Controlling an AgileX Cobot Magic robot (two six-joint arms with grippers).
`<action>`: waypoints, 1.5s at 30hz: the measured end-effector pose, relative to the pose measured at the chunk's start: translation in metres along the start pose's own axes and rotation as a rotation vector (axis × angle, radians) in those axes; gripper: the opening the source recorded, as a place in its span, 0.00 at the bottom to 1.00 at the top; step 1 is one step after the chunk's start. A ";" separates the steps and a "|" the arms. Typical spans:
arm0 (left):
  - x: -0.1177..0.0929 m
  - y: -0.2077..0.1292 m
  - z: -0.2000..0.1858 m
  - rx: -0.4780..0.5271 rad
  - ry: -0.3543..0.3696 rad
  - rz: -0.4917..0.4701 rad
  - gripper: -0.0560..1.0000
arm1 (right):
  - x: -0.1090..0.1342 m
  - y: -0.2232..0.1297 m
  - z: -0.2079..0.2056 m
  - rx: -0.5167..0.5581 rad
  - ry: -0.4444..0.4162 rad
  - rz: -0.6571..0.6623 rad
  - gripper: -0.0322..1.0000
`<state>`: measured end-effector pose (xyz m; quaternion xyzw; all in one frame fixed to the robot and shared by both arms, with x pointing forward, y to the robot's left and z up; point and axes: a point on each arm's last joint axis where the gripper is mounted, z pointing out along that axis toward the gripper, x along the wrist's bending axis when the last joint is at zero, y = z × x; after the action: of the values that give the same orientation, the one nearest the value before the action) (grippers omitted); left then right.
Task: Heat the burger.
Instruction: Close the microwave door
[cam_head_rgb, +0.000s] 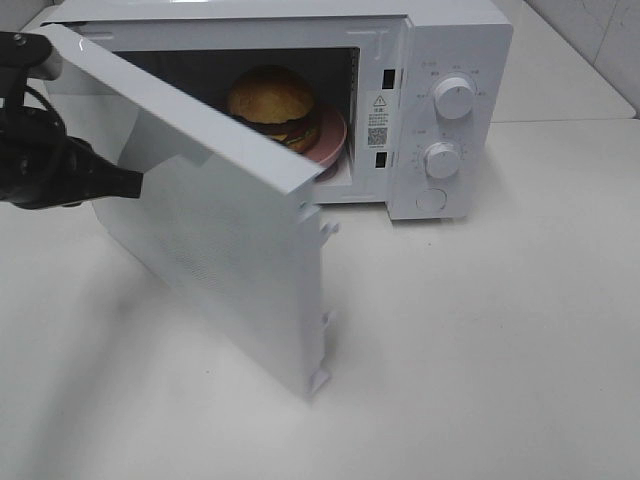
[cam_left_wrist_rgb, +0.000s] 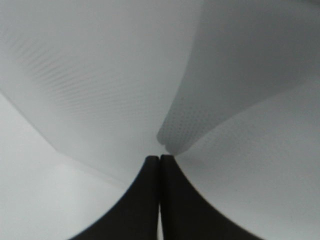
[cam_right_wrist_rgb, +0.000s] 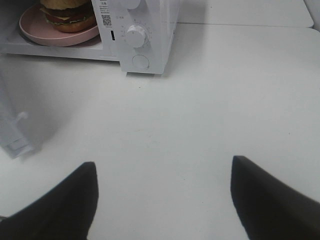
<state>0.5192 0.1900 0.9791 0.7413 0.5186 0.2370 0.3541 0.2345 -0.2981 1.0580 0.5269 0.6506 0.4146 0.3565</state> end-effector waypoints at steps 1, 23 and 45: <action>-0.006 0.005 0.006 -0.008 -0.011 0.013 0.05 | 0.000 0.000 0.000 0.000 0.000 0.000 0.71; -0.057 0.056 0.067 -0.063 -0.117 0.086 0.05 | 0.000 0.000 0.000 0.000 0.000 0.000 0.71; -0.137 0.084 0.117 -0.034 -0.335 0.038 0.05 | 0.000 0.000 0.000 0.000 0.000 0.000 0.71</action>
<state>0.6052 0.0110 0.9715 0.7741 0.4339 0.1254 0.4437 0.2345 -0.2981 1.0580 0.5269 0.6506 0.4146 0.3565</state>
